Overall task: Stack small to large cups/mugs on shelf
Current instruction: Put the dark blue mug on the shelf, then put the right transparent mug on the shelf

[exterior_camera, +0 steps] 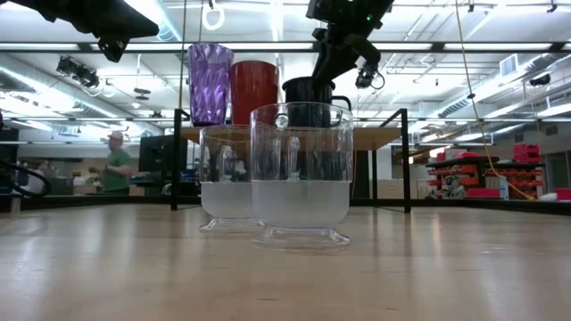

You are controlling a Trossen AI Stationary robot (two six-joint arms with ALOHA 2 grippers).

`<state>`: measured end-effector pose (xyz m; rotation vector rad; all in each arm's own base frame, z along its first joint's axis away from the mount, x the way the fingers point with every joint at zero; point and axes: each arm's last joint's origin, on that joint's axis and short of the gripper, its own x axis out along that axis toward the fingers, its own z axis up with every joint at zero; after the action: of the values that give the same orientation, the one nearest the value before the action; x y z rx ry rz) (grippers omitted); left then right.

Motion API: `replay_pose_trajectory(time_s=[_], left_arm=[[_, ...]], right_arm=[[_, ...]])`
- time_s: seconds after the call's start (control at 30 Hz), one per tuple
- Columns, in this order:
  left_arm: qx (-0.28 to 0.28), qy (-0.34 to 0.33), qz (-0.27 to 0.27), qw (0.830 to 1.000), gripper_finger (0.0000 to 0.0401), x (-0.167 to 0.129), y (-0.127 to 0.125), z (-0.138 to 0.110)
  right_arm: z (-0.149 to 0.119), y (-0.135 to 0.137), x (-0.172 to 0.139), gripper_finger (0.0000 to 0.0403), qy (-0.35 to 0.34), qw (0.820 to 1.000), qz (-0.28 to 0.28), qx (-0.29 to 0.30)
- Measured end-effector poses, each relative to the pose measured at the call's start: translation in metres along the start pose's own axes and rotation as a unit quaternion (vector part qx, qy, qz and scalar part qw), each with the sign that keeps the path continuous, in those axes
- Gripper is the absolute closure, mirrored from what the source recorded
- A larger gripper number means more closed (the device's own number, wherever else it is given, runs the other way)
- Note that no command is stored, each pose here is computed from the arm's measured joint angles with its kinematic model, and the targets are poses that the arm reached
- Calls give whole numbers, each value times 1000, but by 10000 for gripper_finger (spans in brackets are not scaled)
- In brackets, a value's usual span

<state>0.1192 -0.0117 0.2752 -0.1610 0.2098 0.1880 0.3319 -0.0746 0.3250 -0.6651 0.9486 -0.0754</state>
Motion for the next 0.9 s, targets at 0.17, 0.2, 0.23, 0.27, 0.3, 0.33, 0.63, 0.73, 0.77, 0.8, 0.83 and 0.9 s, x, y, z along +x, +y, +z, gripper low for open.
replay_pose_trajectory(time_s=[0.17,0.2,0.23,0.27,0.3,0.33,0.63,0.73,0.77,0.8,0.83,0.9], left_arm=[[0,0,0,1000,377,0,0,0],[0,0,0,1000,378,0,0,0],[0,0,0,1000,380,0,0,0],[0,0,0,1000,381,0,0,0],[0,0,0,1000,382,0,0,0],[0,0,0,1000,382,0,0,0],[0,0,0,1000,375,0,0,0],[1,1,0,1000,378,0,0,0],[1,1,0,1000,380,0,0,0],[1,3,1,1000,381,0,0,-1],[2,4,1,1000,382,0,0,-1],[3,5,1,1000,382,0,0,-1]], right_arm=[[0,0,0,313,0,1000,0,0],[0,0,0,311,0,1000,0,0],[0,0,0,309,0,1000,0,1],[0,0,0,308,0,1000,0,1],[0,0,0,306,0,1000,0,0],[1,0,-2,304,-2,1000,-1,0],[1,-2,-12,267,-15,999,-12,28],[5,-3,-18,249,-22,999,-12,38],[8,-3,-22,243,-27,999,-13,42],[11,-4,-25,238,-31,998,-13,48],[14,-4,-29,233,-37,998,-14,54],[19,-3,-34,224,-49,996,-14,68]])
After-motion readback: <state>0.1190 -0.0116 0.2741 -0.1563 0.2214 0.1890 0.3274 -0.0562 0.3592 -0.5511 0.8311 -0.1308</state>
